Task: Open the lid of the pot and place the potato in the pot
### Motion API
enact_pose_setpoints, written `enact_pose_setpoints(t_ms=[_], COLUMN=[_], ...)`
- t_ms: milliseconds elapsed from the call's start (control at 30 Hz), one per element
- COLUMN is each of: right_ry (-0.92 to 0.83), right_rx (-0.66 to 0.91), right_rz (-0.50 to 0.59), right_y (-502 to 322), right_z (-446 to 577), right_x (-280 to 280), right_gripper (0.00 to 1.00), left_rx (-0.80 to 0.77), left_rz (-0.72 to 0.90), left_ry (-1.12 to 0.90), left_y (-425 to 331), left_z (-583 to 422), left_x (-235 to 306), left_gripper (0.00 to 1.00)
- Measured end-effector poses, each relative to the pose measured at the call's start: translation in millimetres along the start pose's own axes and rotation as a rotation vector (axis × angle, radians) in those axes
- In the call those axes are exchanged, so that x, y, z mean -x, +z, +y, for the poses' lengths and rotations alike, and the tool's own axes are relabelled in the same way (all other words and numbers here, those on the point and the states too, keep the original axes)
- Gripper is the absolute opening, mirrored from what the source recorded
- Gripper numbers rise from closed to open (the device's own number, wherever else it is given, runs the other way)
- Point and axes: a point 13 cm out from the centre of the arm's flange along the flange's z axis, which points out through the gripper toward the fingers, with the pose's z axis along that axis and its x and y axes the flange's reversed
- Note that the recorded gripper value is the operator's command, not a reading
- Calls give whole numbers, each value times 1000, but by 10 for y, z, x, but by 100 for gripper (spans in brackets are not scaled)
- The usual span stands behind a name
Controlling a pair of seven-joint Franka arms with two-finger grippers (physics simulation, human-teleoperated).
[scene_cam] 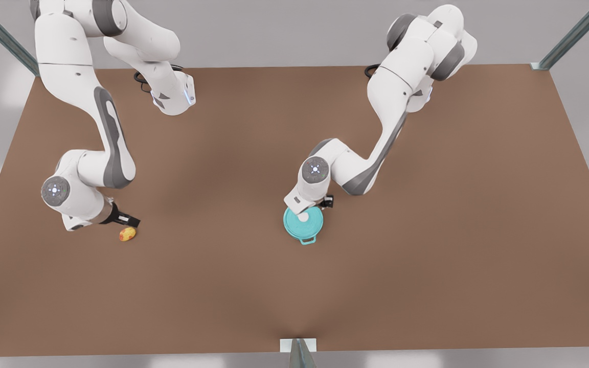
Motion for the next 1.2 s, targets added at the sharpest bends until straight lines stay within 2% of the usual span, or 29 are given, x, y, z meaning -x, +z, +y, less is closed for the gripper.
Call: enact_pose_setpoints(t_ms=[133, 400, 433, 467, 500, 567, 633, 700, 767, 867, 933, 1033, 1100, 1133, 1200], right_ry=[68, 170, 181, 189, 194, 199, 194, 187, 186, 190, 185, 181, 182, 183, 180], right_rx=[14, 29, 29, 26, 24, 18, 13, 8, -12, -42, -60, -70, -73, -73, -74], right_rz=[-45, -107, -112, -111, -108, -104, -107, -105, -99, -91, -87, -89, -90, -91, -92], right_y=[260, 668, 700, 744, 790, 896, 946, 1015, 1114, 1231, 1284, 1285, 1282, 1277, 1285], right_z=[-77, -275, -322, -357, -374, -397, -380, -323, -340, -464, -526, -539, -543, -534, -469], right_x=[189, 429, 438, 416, 383, 301, 264, 233, 206, 190, 181, 197, 205, 210, 205], right_gripper=[100, 100, 100, 100, 100, 100, 100, 100, 100, 100, 100, 100, 100, 100, 98], left_rx=[-23, 18, 17, 15, 14, 10, 8, 6, -6, -33, -15, 4, 2, 0, -5], left_rz=[-72, -121, -127, -132, -135, -143, -150, -159, -179, -220, -201, -162, -159, -159, -159], left_ry=[-44, -120, -129, -139, -150, -172, -192, -214, -244, -394, -495, -509, -490, -478, -452], left_y=[194, 445, 437, 424, 418, 400, 380, 339, 204, -152, 16, 438, 504, 519, 555], left_z=[-272, -98, -98, -97, -95, -90, -76, -52, -7, 779, 1638, 2024, 2052, 2052, 2042], left_x=[99, 129, 140, 152, 162, 200, 233, 275, 400, 1095, 1439, 1501, 1510, 1514, 1519], left_gripper=[100, 100, 88, 72, 61, 47, 38, 36, 36, 36, 36, 36, 68, 100, 100])
